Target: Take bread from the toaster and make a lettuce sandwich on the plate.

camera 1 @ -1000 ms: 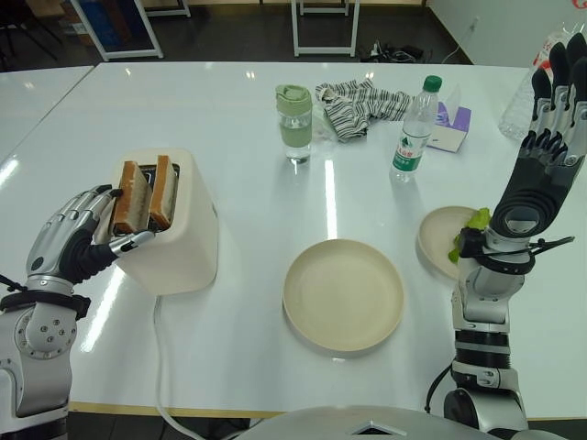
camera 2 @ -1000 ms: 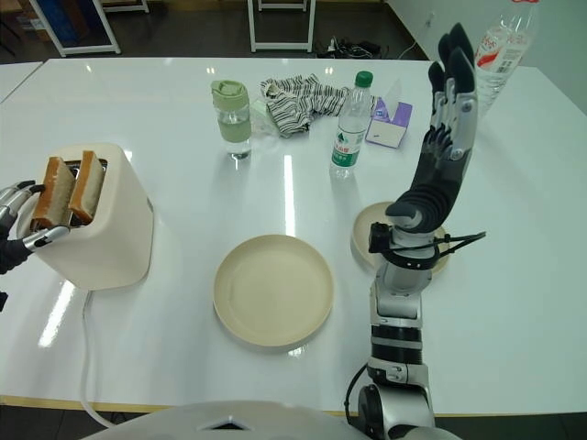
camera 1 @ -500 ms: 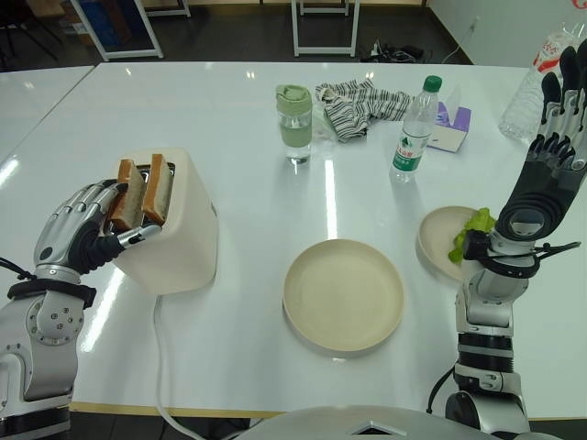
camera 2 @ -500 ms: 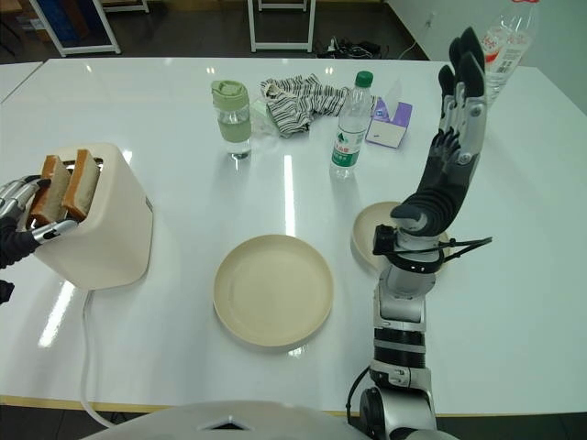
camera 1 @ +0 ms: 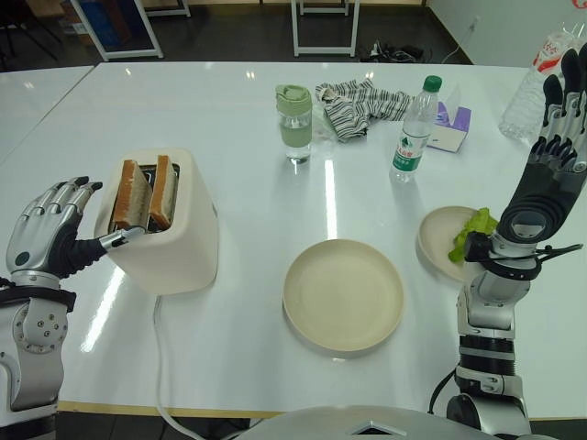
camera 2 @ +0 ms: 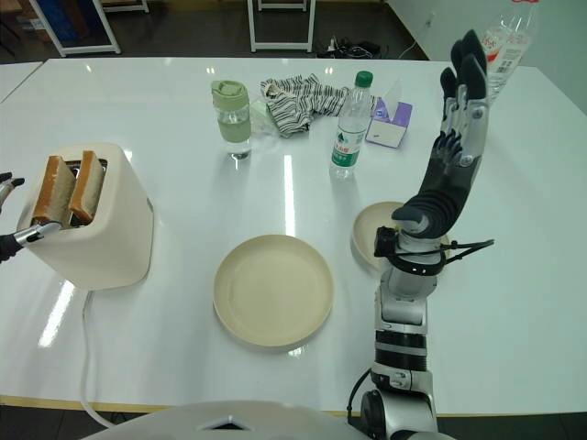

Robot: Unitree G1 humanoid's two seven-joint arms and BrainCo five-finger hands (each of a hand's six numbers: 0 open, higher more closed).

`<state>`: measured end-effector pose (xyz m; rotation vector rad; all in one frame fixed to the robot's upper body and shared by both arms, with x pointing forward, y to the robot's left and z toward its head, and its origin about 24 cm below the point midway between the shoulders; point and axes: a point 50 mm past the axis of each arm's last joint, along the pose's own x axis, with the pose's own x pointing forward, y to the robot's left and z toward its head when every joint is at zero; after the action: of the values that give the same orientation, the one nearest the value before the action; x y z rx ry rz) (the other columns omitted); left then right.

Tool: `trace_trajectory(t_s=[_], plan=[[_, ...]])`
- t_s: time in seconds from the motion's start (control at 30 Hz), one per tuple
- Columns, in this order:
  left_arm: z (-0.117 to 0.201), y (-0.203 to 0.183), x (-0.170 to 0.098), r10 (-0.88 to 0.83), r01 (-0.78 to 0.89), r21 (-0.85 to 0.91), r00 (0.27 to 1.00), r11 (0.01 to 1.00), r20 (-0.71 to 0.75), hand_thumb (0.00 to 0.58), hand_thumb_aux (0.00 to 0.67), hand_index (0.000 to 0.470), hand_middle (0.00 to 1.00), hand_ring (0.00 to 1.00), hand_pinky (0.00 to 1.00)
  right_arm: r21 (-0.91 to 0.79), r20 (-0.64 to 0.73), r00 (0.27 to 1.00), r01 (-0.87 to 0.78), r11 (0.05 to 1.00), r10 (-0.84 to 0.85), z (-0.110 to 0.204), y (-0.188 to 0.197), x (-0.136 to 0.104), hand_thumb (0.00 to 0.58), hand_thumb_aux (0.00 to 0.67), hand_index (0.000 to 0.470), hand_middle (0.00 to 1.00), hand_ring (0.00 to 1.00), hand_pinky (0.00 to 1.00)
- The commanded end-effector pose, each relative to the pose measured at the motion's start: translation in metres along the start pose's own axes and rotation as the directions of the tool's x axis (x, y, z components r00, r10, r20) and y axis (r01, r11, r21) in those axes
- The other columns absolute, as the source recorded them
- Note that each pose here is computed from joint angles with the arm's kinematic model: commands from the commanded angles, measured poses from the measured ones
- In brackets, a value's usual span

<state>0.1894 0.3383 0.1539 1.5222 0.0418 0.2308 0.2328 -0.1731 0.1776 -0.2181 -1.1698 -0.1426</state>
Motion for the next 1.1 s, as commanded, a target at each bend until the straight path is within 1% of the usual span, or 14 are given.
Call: trace_trajectory(t_s=[0.03, 0.33, 0.6, 0.63, 0.67, 0.7, 0.73, 0.77, 0.8, 0.83, 0.87, 0.9, 0.93, 1.1], plan=[[-0.002, 0.002, 0.003, -0.014, 0.013, 0.056, 1.0, 0.998, 0.006, 0.0, 0.0, 0.0, 0.0, 0.0, 0.0, -0.018, 0.0, 1.0, -0.006, 1.0, 0.006, 0.002, -0.001, 0.0, 0.0, 0.0, 0.0, 0.0, 0.0, 0.0], [-0.003, -0.007, 0.008, -0.056, 0.056, 0.074, 0.998, 0.996, 0.007, 0.0, 0.0, 0.0, 0.0, 0.0, 0.0, -0.03, -0.001, 1.0, -0.001, 1.0, 0.001, 0.005, -0.005, -0.001, 0.0, 0.0, 0.0, 0.0, 0.0, 0.0], [-0.003, -0.014, 0.014, -0.083, 0.082, 0.047, 0.997, 0.996, 0.008, 0.005, 0.003, 0.002, 0.0, 0.0, 0.0, -0.036, -0.007, 1.0, -0.002, 0.999, 0.002, 0.006, -0.007, -0.002, 0.0, 0.0, 0.0, 0.0, 0.0, 0.0], [-0.003, -0.015, 0.015, -0.085, 0.085, 0.044, 0.996, 0.995, 0.009, 0.027, 0.016, 0.011, 0.0, 0.0, 0.0, -0.036, -0.007, 1.0, -0.002, 0.999, 0.002, 0.006, -0.007, -0.002, 0.0, 0.0, 0.0, 0.0, 0.0, 0.0], [-0.002, -0.015, 0.015, -0.087, 0.086, 0.04, 0.996, 0.995, 0.01, 0.083, 0.05, 0.035, 0.0, 0.0, 0.0, -0.037, -0.008, 1.0, -0.002, 0.999, 0.002, 0.006, -0.007, -0.002, 0.0, 0.0, 0.0, 0.0, 0.0, 0.0], [-0.001, -0.016, 0.016, -0.09, 0.09, 0.031, 0.996, 0.995, 0.014, 0.087, 0.053, 0.037, 0.0, 0.0, 0.0, -0.038, -0.008, 1.0, -0.002, 0.999, 0.001, 0.007, -0.007, -0.002, 0.0, 0.0, 0.0, 0.0, 0.0, 0.0], [0.0, -0.016, 0.016, -0.093, 0.093, 0.023, 0.995, 0.995, 0.019, 0.112, 0.068, 0.048, 0.0, 0.0, 0.0, -0.038, -0.009, 1.0, -0.002, 0.999, 0.001, 0.007, -0.007, -0.002, 0.0, 0.0, 0.0, 0.0, 0.0, 0.0], [0.001, -0.017, 0.017, -0.095, 0.095, 0.018, 0.995, 0.995, 0.024, 0.179, 0.113, 0.079, 0.0, 0.0, 0.0, -0.04, -0.01, 1.0, -0.002, 0.999, 0.001, 0.007, -0.008, -0.003, 0.0, 0.0, 0.0, 0.0, 0.0, 0.0], [0.003, -0.017, 0.017, -0.097, 0.096, 0.014, 0.995, 0.995, 0.028, 0.19, 0.121, 0.085, 0.0, 0.0, 0.0, -0.041, -0.011, 1.0, -0.002, 0.999, 0.002, 0.007, -0.008, -0.003, 0.0, 0.0, 0.0, 0.0, 0.0, 0.0], [0.003, -0.017, 0.018, -0.098, 0.097, 0.012, 0.995, 0.995, 0.031, 0.22, 0.142, 0.1, 0.0, 0.0, 0.0, -0.042, -0.012, 1.0, -0.003, 0.999, 0.002, 0.007, -0.008, -0.003, 0.0, 0.0, 0.0, 0.0, 0.0, 0.0], [0.004, -0.018, 0.018, -0.099, 0.099, 0.01, 0.995, 0.995, 0.033, 0.355, 0.252, 0.177, 0.0, 0.0, 0.0, -0.042, -0.013, 1.0, -0.003, 0.999, 0.002, 0.007, -0.008, -0.003, 0.0, 0.0, 0.0, 0.0, 0.0, 0.0], [0.004, -0.018, 0.019, -0.101, 0.101, 0.008, 0.994, 0.995, 0.035, 0.501, 0.423, 0.297, 0.0, 0.0, 0.0, -0.044, -0.013, 1.0, -0.002, 0.999, 0.001, 0.007, -0.008, -0.003, 0.0, 0.0, 0.0, 0.0, 0.0, 0.0], [0.005, -0.018, 0.02, -0.103, 0.103, 0.007, 0.994, 0.995, 0.036, 0.58, 0.67, 0.47, 0.0, 0.0, 0.0, -0.045, -0.013, 1.0, -0.001, 0.999, 0.001, 0.008, -0.009, -0.003, 0.0, 0.0, 0.0, 0.0, 0.0, 0.0], [0.004, -0.018, 0.021, -0.126, 0.126, -0.013, 0.991, 0.992, 0.034, 0.58, 0.67, 0.47, 0.0, 0.0, 0.0, -0.054, -0.015, 1.0, 0.003, 0.999, -0.004, 0.009, -0.011, -0.004, 0.0, 0.0, 0.0, 0.0, 0.0, 0.0]])
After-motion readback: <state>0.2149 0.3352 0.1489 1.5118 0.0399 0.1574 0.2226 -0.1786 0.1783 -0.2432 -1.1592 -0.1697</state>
